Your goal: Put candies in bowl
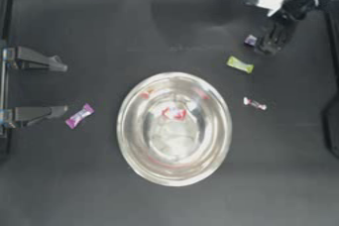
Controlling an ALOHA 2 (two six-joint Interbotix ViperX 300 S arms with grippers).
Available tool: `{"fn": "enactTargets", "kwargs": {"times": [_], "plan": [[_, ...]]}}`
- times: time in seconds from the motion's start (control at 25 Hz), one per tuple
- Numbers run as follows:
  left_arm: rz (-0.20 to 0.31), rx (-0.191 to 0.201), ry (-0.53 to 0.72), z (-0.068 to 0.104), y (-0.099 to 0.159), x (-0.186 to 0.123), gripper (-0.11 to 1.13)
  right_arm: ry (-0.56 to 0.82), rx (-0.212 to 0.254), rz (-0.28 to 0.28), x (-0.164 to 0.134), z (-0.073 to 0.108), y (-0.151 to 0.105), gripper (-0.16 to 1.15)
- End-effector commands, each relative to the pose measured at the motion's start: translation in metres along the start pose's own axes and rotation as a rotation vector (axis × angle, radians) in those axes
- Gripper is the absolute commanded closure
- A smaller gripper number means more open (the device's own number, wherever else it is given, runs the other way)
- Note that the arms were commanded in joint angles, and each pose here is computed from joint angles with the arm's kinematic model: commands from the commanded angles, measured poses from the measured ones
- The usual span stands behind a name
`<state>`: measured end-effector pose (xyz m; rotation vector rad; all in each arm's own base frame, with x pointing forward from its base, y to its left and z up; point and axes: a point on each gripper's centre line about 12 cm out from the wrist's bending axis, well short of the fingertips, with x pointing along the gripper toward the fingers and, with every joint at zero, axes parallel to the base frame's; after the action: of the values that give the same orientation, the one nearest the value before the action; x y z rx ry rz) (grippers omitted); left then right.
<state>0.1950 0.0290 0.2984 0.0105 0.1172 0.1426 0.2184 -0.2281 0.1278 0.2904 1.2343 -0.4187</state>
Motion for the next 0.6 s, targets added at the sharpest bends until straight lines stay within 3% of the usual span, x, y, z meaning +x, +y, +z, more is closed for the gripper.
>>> {"fn": "enactTargets", "kwargs": {"times": [0.04,0.6], "plan": [[0.003,-0.003,-0.002,0.003,0.000,0.003,0.00,-0.020,-0.023,-0.008,-0.001,0.008,0.003,-0.02],[0.002,-0.012,-0.006,0.004,0.000,0.003,0.00,0.005,-0.056,-0.025,0.016,0.005,0.002,-0.01]]}}
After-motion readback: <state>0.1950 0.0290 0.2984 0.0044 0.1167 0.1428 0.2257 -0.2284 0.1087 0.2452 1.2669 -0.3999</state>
